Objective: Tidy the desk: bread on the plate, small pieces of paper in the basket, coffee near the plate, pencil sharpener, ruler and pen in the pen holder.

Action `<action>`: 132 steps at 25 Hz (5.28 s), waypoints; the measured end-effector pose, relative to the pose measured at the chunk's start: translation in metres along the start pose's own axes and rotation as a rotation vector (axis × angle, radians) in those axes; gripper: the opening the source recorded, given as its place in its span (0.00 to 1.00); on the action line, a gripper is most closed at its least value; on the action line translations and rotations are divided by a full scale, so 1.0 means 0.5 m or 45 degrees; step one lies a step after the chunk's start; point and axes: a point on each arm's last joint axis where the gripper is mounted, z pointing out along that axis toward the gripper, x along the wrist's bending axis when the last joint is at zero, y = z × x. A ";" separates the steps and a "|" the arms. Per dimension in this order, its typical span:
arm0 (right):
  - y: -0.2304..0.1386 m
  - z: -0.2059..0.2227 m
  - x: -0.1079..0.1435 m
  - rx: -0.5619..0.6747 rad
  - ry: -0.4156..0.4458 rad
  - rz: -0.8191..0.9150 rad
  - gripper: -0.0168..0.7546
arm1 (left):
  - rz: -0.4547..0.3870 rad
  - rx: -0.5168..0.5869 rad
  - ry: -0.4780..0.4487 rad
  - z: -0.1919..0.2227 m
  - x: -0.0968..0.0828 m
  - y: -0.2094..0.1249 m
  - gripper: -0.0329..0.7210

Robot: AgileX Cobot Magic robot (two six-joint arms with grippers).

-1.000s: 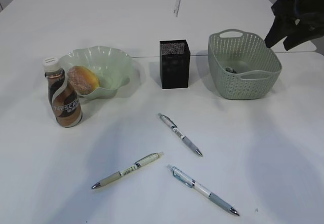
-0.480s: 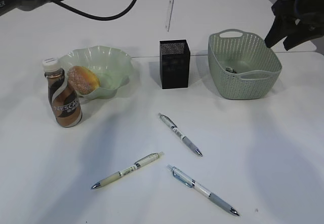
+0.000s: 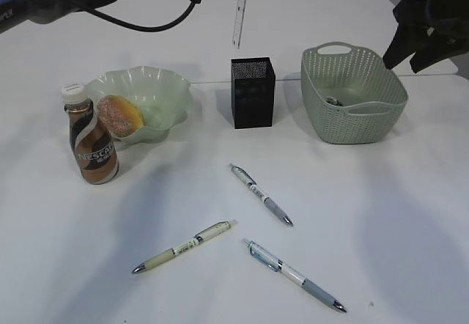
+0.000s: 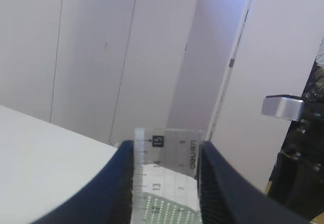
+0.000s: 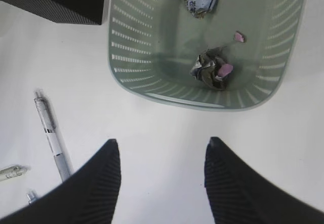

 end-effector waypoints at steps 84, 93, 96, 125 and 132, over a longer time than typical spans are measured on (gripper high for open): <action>0.018 -0.006 0.041 -0.145 0.281 -0.143 0.57 | 0.021 -0.028 -0.081 0.033 -0.031 0.002 0.36; 0.018 -0.006 0.041 -0.146 0.285 -0.149 0.57 | 0.030 -0.009 -0.286 0.013 -0.047 0.004 0.36; 0.018 -0.007 0.043 -0.143 0.295 -0.148 0.57 | 0.037 -0.001 -0.349 0.009 -0.055 0.005 0.36; 0.061 -0.058 0.117 -0.743 0.735 -0.749 0.57 | 0.004 -0.127 -0.255 0.004 -0.155 0.181 0.36; 0.068 -0.064 0.142 -0.831 0.808 -0.770 0.58 | -0.098 -0.120 -0.271 0.011 -0.169 0.184 0.36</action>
